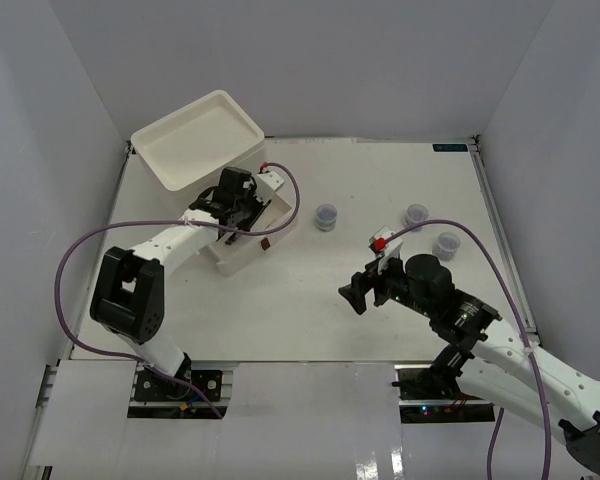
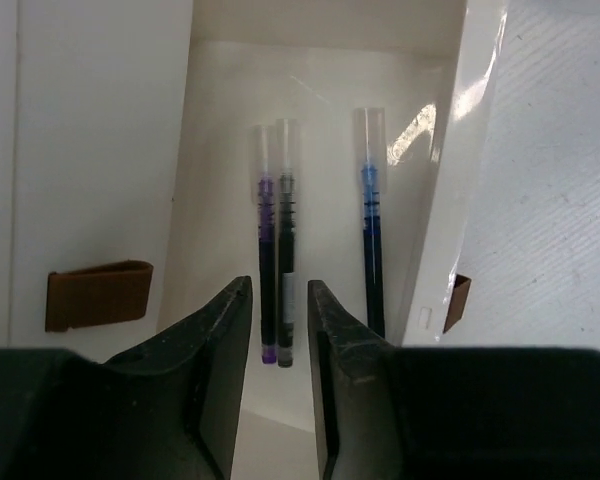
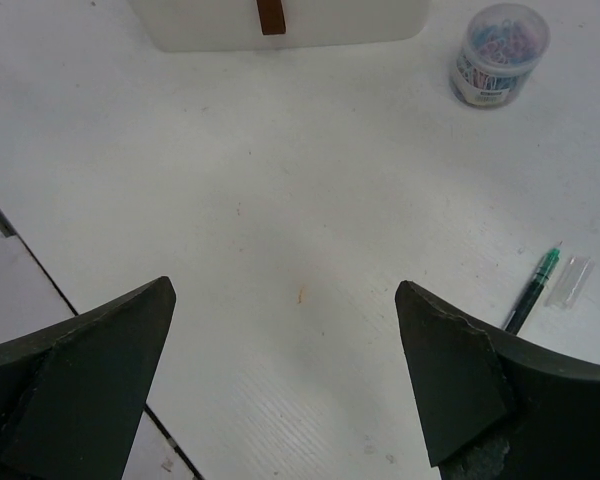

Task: Sort the stationery into containers
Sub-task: Place the pen in the drawer, then pick up the pen from the center of the board.

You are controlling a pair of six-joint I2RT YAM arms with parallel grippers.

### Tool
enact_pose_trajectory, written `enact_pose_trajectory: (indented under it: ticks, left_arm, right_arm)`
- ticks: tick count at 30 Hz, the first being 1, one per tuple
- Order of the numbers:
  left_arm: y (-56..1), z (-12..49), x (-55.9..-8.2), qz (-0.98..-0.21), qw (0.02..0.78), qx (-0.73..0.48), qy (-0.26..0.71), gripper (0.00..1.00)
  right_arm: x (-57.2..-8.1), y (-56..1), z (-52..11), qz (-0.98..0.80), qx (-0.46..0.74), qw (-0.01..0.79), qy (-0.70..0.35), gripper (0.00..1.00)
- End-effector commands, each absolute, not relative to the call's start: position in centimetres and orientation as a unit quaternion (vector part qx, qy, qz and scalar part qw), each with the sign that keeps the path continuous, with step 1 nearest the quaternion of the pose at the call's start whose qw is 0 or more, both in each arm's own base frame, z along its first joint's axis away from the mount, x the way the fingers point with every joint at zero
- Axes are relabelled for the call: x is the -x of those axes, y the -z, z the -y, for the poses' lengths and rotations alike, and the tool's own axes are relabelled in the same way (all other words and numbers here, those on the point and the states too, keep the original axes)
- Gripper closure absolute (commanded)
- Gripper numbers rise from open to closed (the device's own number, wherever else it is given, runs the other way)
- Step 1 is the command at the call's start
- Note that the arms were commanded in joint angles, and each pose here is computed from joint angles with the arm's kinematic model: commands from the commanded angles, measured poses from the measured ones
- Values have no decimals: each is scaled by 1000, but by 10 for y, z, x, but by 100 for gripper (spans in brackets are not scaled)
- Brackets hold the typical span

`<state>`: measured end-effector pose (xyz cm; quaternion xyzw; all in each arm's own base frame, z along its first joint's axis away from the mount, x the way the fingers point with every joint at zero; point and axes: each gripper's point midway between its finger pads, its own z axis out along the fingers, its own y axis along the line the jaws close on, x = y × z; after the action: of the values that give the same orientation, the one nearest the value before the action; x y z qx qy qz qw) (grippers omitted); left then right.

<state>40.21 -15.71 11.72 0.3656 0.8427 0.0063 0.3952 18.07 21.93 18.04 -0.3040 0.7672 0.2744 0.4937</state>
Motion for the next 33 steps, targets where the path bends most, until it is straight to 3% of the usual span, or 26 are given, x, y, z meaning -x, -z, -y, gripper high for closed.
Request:
enact_pose_trajectory:
  ticks: [1, 8, 17, 22, 33]
  left_arm:
    - [-139, 156, -419, -833, 415, -366, -27, 59]
    - [-165, 167, -423, -831, 440, -339, 5, 46]
    - [-310, 203, -375, -764, 561, -263, 181, 22]
    - [-320, 197, -345, -756, 571, -236, 215, 3]
    - [-259, 194, -308, -761, 558, -189, 272, 2]
  right_arm:
    - [-178, -185, -219, -758, 296, 505, -287, 2]
    - [-183, -178, -207, -766, 272, 518, -266, 2]
    - [-215, -156, -181, -817, 181, 515, -185, 0]
    - [-234, -130, -168, -853, 149, 480, -142, 13]
    - [-261, -74, -129, -907, 103, 400, -75, 37]
